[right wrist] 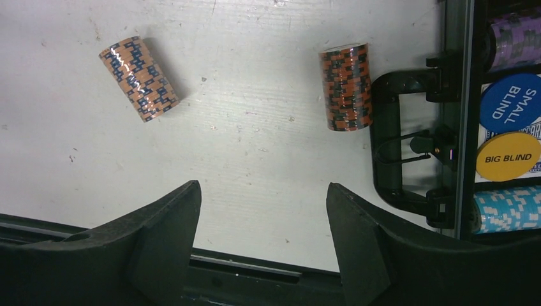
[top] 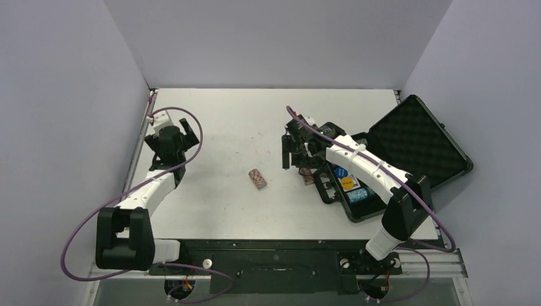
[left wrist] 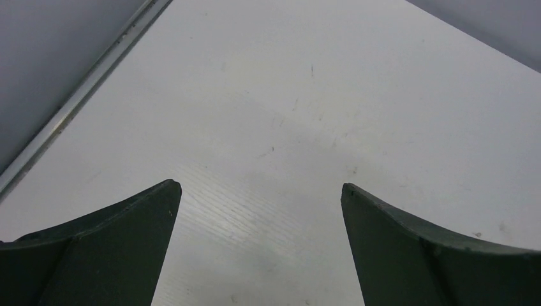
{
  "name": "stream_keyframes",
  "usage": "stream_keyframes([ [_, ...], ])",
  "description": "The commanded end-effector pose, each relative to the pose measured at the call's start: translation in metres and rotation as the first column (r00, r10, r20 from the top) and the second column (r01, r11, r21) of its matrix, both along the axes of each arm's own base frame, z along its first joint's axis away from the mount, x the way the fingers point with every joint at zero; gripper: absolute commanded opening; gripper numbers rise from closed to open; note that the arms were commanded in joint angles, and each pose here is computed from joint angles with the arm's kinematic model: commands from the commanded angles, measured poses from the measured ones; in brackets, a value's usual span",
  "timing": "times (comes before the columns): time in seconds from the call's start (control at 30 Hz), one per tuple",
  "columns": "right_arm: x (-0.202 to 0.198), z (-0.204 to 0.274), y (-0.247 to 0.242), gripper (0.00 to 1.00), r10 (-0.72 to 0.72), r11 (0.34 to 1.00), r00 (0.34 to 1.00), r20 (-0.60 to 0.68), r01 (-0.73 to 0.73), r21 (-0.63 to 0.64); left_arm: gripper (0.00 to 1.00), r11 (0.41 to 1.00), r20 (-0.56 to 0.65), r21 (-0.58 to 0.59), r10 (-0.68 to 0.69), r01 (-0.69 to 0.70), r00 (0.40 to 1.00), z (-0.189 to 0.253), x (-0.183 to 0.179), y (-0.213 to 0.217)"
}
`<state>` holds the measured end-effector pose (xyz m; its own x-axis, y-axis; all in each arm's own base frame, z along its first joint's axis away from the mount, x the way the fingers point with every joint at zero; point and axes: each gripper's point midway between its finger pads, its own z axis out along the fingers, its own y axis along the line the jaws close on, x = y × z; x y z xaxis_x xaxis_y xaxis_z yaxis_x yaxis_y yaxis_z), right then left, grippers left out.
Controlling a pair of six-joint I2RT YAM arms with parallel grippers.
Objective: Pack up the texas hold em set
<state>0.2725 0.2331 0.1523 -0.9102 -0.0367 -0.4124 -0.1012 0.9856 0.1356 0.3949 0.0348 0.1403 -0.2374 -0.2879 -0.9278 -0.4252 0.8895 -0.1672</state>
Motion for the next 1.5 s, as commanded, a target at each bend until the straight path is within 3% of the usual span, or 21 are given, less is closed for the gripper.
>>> stream_keyframes([
  [0.0,0.001,0.007,0.004,0.68,0.034,0.999,0.999,0.015,-0.034,0.0,0.96,0.988,-0.243,-0.148,0.016,-0.053,0.97,-0.028,-0.038,-0.012],
  [0.13,0.0,-0.001,-0.002,0.68,0.032,0.999,0.999,0.006,-0.032,-0.016,0.96,0.933,-0.198,-0.359,-0.113,0.035,0.974,-0.019,-0.045,-0.051],
  [0.27,0.008,-0.013,-0.011,0.68,0.015,0.999,1.0,0.001,-0.014,-0.037,0.99,0.864,-0.275,-0.494,-0.257,0.093,0.926,-0.026,-0.06,-0.102],
  [0.53,0.035,-0.039,-0.034,0.62,0.004,0.99,1.0,-0.006,-0.005,-0.14,0.83,0.818,-0.369,-0.544,-0.431,0.184,0.823,-0.031,-0.091,-0.182],
  [0.7,0.047,-0.059,-0.045,0.58,0.011,0.983,0.999,-0.048,-0.02,-0.184,0.8,0.798,-0.411,-0.571,-0.482,0.193,0.774,-0.039,-0.107,-0.211],
  [1.13,0.064,-0.091,-0.04,0.44,0.035,0.982,0.991,-0.128,-0.058,-0.182,0.74,0.762,-0.447,-0.614,-0.551,0.206,0.704,-0.048,-0.112,-0.235],
  [1.47,0.054,-0.108,-0.042,0.43,0.047,0.972,0.985,-0.168,-0.084,-0.22,0.74,0.754,-0.447,-0.613,-0.576,0.235,0.684,-0.046,-0.106,-0.246],
])
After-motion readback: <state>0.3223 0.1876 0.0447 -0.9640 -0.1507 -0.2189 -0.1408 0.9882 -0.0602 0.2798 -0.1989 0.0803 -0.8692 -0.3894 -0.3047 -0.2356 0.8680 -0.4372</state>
